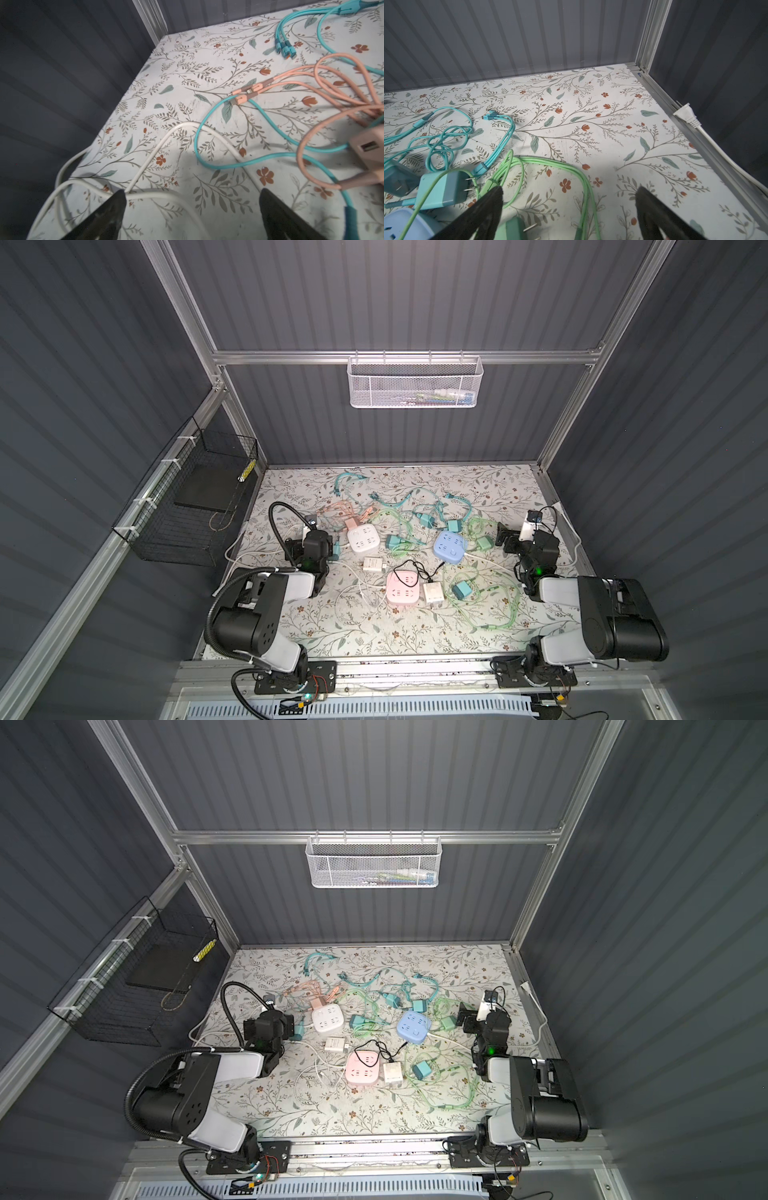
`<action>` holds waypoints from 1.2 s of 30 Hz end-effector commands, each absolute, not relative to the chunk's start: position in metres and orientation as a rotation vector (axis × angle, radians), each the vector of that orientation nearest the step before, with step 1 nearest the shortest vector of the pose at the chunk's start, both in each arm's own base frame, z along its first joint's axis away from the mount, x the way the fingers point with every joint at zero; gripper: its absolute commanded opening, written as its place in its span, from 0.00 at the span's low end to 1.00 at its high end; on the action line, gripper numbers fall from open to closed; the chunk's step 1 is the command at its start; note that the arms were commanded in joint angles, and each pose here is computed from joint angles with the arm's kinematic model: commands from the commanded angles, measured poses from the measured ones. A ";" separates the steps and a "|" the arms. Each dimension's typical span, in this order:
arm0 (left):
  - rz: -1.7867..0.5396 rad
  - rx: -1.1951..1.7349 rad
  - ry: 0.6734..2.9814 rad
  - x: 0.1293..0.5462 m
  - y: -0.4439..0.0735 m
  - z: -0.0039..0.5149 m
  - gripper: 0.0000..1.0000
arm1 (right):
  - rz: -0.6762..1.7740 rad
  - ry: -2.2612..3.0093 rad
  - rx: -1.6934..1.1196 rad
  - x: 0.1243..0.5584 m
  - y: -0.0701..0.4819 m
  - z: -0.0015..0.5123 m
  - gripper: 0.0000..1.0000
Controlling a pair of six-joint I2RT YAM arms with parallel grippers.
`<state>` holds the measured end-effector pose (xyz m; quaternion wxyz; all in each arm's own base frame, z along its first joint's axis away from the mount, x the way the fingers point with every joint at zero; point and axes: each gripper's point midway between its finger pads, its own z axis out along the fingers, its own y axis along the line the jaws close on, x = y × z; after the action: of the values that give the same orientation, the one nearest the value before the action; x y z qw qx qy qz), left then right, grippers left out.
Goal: Pull the plug off the socket
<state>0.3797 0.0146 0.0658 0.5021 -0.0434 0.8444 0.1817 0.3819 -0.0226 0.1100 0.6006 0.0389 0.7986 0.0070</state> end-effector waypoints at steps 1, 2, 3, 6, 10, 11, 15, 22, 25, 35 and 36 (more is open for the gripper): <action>0.239 -0.100 1.880 0.397 0.005 0.082 1.00 | 0.021 1.814 0.099 0.386 -0.024 0.120 0.99; 0.226 -0.110 1.856 0.397 0.008 0.077 1.00 | 0.022 1.816 0.099 0.386 -0.024 0.120 0.99; 0.250 -0.133 1.821 0.399 0.013 0.083 1.00 | 0.022 1.818 0.099 0.386 -0.024 0.119 0.99; 0.278 -0.169 1.924 0.412 0.021 0.071 1.00 | 0.022 1.815 0.099 0.386 -0.024 0.120 0.99; 0.235 -0.148 1.940 0.413 0.016 0.069 1.00 | 0.023 1.816 0.096 0.387 -0.024 0.120 0.99; 0.236 -0.151 1.957 0.412 0.017 0.067 1.00 | 0.023 1.818 0.096 0.387 -0.024 0.119 0.99; 0.237 -0.150 1.950 0.412 0.017 0.068 1.00 | 0.023 1.817 0.096 0.387 -0.024 0.119 0.99; 0.237 -0.151 1.955 0.412 0.017 0.067 1.00 | 0.022 1.816 0.097 0.387 -0.024 0.120 0.99; 0.237 -0.151 1.954 0.412 0.017 0.067 1.00 | 0.023 1.816 0.096 0.387 -0.024 0.120 0.99; 0.236 -0.150 1.958 0.413 0.016 0.067 1.00 | 0.025 1.824 0.089 0.388 -0.022 0.119 0.99; 0.237 -0.150 1.958 0.413 0.016 0.066 1.00 | 0.024 1.823 0.088 0.388 -0.022 0.119 0.99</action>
<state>0.4085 0.0158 0.0652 0.5482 -0.0573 0.8278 0.1046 0.3823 -0.0226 0.1116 0.6033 0.0384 0.7966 0.0070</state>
